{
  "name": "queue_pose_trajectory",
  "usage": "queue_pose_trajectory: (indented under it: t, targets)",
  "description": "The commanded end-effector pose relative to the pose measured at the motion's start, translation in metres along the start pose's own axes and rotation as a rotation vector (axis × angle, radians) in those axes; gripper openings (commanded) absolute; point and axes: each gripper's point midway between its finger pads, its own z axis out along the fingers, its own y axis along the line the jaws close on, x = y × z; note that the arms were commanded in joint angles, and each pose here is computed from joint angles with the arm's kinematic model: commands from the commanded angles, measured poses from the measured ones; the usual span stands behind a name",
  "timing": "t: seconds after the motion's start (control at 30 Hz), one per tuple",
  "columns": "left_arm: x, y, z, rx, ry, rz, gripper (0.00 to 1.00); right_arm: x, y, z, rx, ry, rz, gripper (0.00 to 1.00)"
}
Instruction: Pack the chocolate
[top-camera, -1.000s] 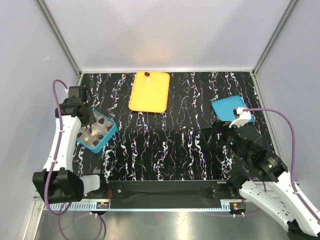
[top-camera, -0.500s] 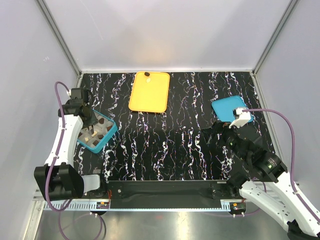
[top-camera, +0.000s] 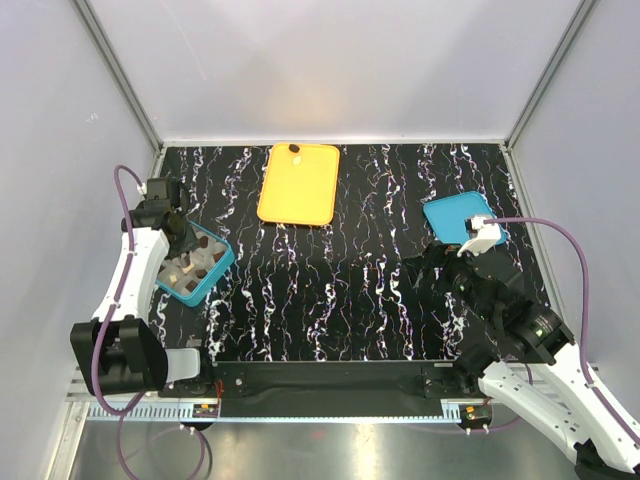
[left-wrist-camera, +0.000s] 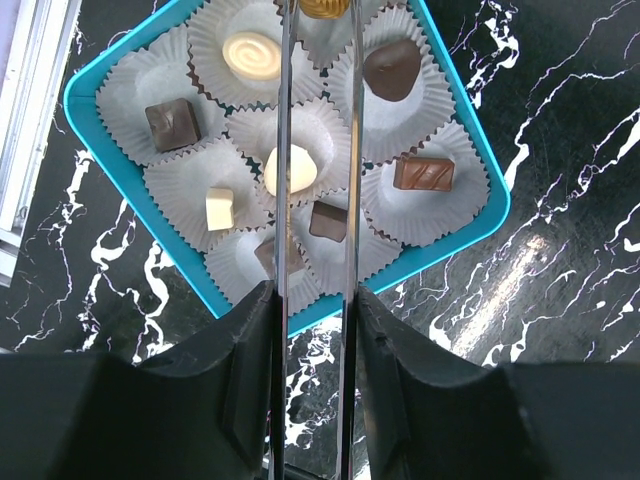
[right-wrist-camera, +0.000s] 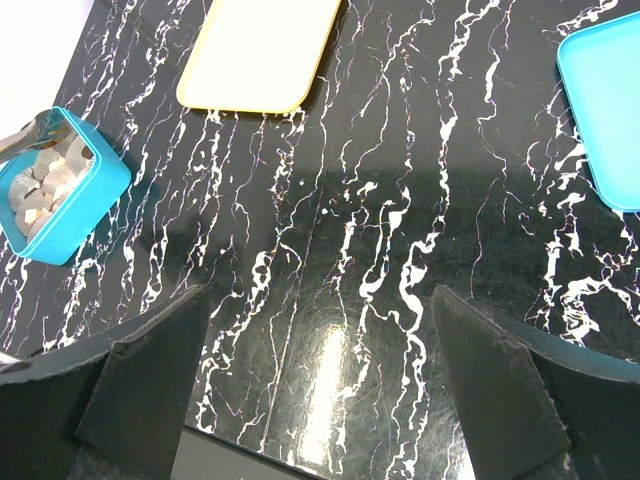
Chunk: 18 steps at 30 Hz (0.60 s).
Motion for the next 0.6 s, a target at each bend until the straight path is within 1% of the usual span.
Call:
queue_pose_trajectory:
  t: [0.0,0.3,0.47,0.57]
  targets:
    - [-0.014,-0.005,0.004,0.018,-0.050,-0.022,0.39,-0.005,0.006,0.002,-0.023,-0.017,-0.008,1.00]
    - [-0.016,-0.003,0.000,0.011,-0.051,-0.018,0.42,-0.005,0.006,0.000,-0.025,-0.015,-0.007,1.00]
    - [-0.019,-0.001,-0.013,0.015,-0.063,-0.011,0.43,-0.007,0.006,-0.002,-0.024,-0.015,-0.001,1.00]
    - [-0.033,-0.004,-0.032,0.044,-0.112,-0.018,0.44,-0.008,0.007,-0.004,-0.026,-0.012,0.006,1.00]
